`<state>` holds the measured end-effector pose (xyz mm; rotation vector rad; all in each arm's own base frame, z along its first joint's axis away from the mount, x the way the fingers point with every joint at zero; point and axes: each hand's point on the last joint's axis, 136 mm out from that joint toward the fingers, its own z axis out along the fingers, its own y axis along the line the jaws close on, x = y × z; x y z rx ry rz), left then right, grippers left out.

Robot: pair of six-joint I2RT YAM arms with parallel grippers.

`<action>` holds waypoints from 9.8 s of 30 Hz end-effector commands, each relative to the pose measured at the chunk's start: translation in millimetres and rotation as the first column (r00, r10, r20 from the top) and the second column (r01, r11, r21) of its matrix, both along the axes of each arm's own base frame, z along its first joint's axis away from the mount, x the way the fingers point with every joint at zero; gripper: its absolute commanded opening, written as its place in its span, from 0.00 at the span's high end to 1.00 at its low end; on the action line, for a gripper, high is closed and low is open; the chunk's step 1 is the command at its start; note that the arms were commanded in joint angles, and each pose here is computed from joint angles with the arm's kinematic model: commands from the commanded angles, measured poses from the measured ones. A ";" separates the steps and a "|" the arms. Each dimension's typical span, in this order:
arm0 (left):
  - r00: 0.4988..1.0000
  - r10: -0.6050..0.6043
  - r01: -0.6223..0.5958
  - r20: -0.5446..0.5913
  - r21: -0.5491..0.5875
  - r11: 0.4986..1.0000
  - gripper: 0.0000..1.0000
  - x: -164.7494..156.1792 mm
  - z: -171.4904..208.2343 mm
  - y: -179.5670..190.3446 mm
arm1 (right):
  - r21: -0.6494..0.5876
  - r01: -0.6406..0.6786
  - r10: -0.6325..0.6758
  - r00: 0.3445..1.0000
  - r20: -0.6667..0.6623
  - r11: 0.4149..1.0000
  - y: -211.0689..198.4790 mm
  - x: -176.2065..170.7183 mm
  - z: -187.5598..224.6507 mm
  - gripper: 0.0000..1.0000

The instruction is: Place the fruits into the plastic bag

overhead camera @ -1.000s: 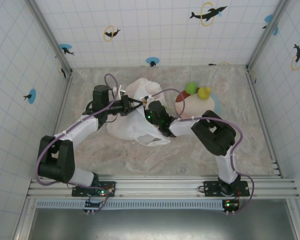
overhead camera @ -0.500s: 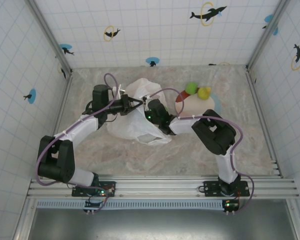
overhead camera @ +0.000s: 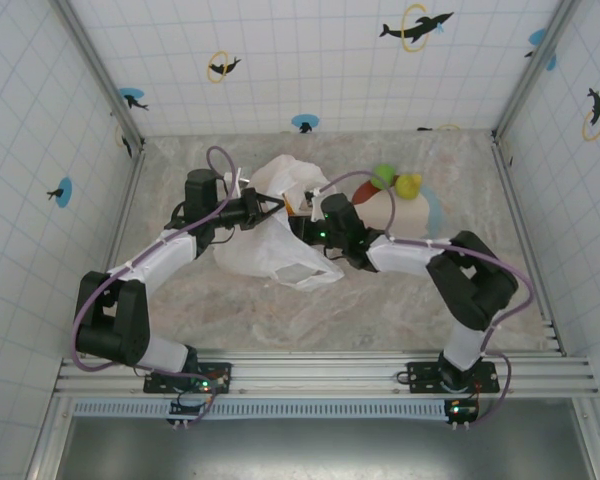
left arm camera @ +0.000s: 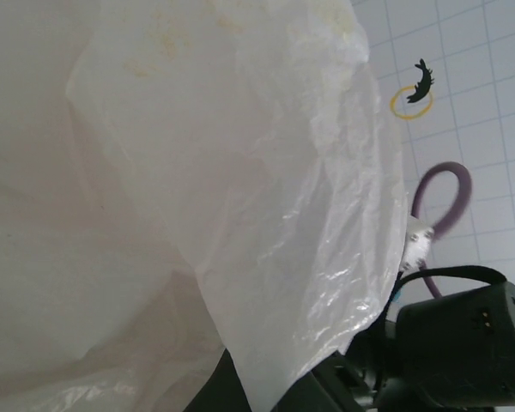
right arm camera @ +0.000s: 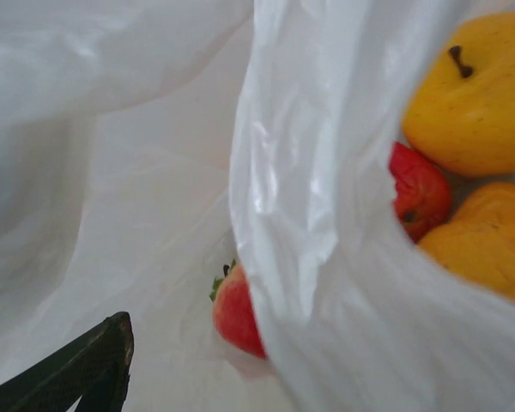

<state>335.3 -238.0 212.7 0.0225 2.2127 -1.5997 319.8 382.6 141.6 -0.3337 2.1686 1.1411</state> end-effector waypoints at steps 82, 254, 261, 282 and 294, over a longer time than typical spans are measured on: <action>1.000 0.012 -0.012 -0.014 0.015 1.000 1.00 19.5 -4.7 4.0 | -0.643 0.412 -0.485 0.872 0.070 0.646 -322.0 205.1 -86.3 0.07; 0.999 -0.014 0.013 0.035 0.016 1.000 1.00 14.2 10.9 1.4 | -0.354 -0.072 0.116 0.987 0.106 0.933 -43.4 8.6 -14.2 0.08; 0.999 -0.005 0.005 0.032 0.016 1.000 1.00 16.3 5.8 4.7 | -0.298 -0.132 0.158 0.985 0.064 0.945 -84.7 -32.9 -5.0 0.10; 1.000 0.024 -0.024 0.019 0.004 1.000 1.00 22.3 3.9 11.9 | -0.019 -0.192 0.193 0.971 0.144 0.981 -119.3 -42.9 54.4 0.15; 0.995 0.084 -0.084 0.057 -0.006 0.996 1.00 31.1 21.5 23.2 | -0.110 -0.466 0.474 0.878 0.069 0.878 -96.9 -95.7 29.0 0.11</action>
